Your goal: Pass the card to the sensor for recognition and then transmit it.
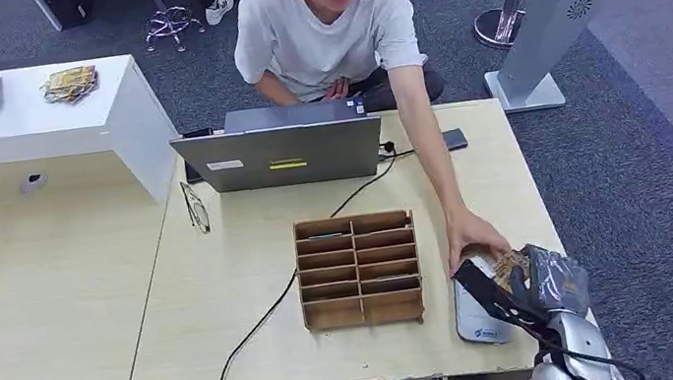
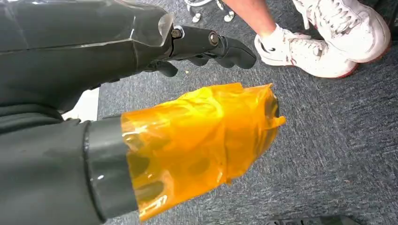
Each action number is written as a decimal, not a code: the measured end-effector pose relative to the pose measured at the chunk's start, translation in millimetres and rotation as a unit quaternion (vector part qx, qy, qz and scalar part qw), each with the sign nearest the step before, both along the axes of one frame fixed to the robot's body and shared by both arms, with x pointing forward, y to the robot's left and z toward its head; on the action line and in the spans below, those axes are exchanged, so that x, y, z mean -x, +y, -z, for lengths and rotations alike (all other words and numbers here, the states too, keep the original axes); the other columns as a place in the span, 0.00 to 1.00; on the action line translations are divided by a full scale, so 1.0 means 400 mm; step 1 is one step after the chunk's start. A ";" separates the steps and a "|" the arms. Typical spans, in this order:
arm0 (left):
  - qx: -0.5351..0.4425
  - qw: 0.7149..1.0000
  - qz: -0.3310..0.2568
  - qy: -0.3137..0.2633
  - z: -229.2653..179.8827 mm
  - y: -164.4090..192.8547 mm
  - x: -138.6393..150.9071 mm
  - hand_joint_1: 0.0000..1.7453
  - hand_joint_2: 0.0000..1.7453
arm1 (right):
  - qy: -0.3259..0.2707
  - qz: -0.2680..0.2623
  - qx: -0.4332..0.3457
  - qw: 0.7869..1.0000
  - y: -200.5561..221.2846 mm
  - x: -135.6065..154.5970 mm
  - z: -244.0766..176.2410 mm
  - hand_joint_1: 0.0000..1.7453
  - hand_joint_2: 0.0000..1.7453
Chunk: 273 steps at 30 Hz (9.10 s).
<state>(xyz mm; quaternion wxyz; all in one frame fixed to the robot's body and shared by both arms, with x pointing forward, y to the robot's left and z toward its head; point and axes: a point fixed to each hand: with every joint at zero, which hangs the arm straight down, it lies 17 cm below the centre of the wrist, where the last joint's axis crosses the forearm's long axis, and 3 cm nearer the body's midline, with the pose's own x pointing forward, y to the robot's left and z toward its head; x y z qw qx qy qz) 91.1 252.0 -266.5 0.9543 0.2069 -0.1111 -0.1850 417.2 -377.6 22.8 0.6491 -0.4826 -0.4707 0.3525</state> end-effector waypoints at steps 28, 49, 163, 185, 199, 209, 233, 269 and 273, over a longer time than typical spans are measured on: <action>0.005 1.000 -0.007 -0.007 0.000 -0.002 -0.003 0.00 0.00 | -0.238 -0.166 -0.087 0.953 0.253 -0.025 -0.362 1.00 1.00; 0.007 1.000 0.016 -0.006 0.000 -0.006 -0.011 0.00 0.00 | -0.279 -0.205 0.001 0.938 0.418 -0.143 -0.479 0.71 1.00; -0.002 1.000 -0.022 -0.003 0.002 0.028 0.005 0.00 0.00 | -0.284 -0.348 -0.102 0.888 0.660 0.253 -0.373 0.00 1.00; 0.000 1.000 -0.010 0.000 0.005 0.033 0.006 0.00 0.00 | -0.259 -0.335 -0.031 0.905 0.674 0.217 -0.317 0.00 1.00; 0.003 1.000 0.003 0.002 0.006 0.029 0.003 0.00 0.00 | -0.211 -0.347 -0.022 0.914 0.734 0.153 -0.248 0.00 1.00; 0.004 1.000 0.010 0.002 0.006 0.027 0.002 0.00 0.00 | -0.181 -0.338 -0.011 0.924 0.741 0.109 -0.206 0.00 1.00; 0.005 1.000 0.014 0.003 0.007 0.025 0.002 0.00 0.00 | -0.156 -0.299 0.006 0.941 0.666 0.053 -0.170 0.27 1.00; 0.007 1.000 0.023 0.005 0.008 0.020 0.002 0.00 0.00 | -0.111 -0.247 0.037 0.962 0.554 -0.007 -0.086 0.79 1.00; 0.008 1.000 0.023 0.005 0.008 0.019 0.002 0.00 0.00 | -0.113 -0.247 0.037 0.962 0.550 -0.009 -0.089 0.89 1.00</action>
